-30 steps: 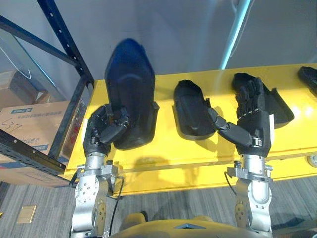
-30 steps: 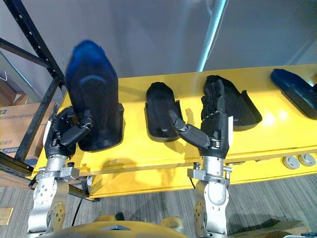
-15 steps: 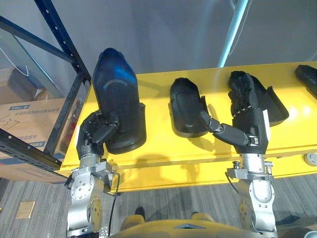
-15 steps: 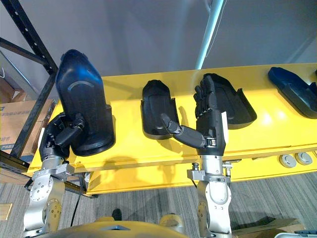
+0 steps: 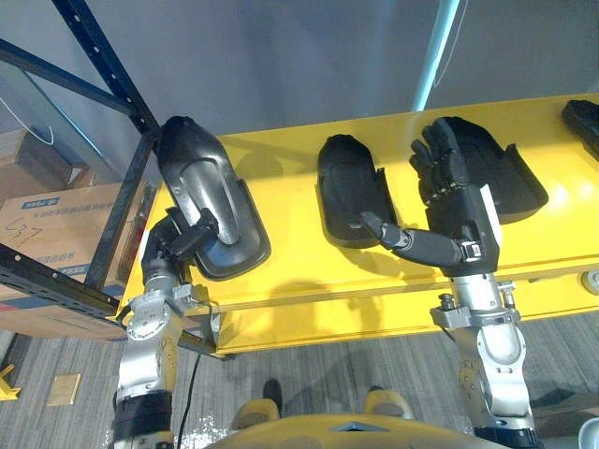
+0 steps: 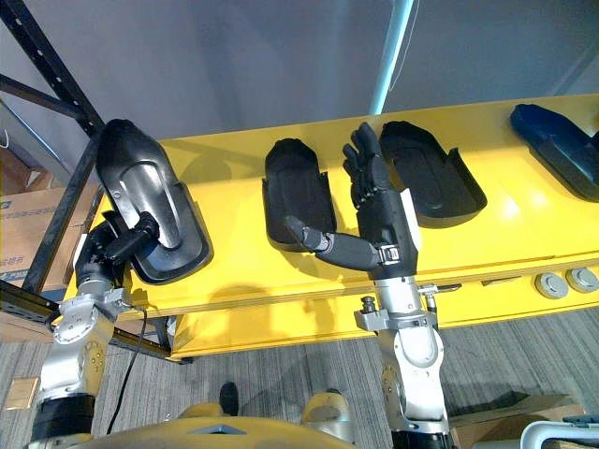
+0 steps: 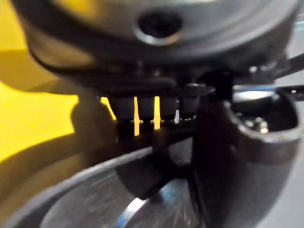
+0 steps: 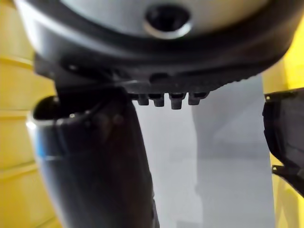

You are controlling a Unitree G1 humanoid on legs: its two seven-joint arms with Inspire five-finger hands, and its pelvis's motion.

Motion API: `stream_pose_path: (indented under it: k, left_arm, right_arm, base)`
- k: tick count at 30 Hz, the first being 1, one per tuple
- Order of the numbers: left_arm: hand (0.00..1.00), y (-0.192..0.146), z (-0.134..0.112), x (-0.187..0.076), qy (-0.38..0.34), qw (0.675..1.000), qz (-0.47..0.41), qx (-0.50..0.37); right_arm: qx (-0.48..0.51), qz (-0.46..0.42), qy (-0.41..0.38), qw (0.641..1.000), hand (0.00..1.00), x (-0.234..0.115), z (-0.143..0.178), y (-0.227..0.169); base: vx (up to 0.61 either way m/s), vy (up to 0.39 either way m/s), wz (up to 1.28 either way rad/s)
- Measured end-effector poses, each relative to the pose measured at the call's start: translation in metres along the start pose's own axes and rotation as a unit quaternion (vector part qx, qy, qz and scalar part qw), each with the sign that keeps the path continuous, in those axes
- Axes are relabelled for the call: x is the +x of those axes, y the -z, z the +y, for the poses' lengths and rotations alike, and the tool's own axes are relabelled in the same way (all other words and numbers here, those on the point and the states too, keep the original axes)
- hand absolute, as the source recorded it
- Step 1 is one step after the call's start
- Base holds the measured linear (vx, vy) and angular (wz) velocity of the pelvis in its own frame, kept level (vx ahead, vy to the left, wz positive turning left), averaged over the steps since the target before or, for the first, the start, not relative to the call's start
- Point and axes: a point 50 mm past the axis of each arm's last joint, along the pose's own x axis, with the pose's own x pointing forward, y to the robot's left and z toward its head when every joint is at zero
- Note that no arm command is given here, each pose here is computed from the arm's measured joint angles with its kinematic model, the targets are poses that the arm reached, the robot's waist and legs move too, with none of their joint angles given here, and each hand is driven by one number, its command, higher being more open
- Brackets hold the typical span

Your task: Walk over and take three plastic housings, then place them on the shelf

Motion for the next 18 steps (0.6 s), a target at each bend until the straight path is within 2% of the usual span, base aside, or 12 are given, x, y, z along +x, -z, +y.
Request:
stream_pose_path:
  k: [6, 7, 18]
  left_arm:
    - [0.0, -0.007, -0.002, 0.013, 0.003, 1.0, -0.013, 0.0]
    - [1.0, -0.009, -0.003, 0.016, 0.005, 1.0, -0.014, 0.002]
    - [1.0, -0.016, 0.005, 0.032, 0.006, 0.997, -0.008, 0.071]
  right_arm:
    - [0.001, 0.004, -0.02, 1.0, 1.0, 0.004, 0.003, 0.001]
    - [0.001, 0.006, -0.022, 1.0, 1.0, 0.004, 0.003, 0.001]
    - [0.002, -0.01, -0.058, 0.998, 1.0, 0.014, 0.011, -0.006]
  base:
    - [-0.04, -0.004, -0.01]
    - [0.0, 0.0, 0.0]
    - [-0.01, -0.002, -0.07]
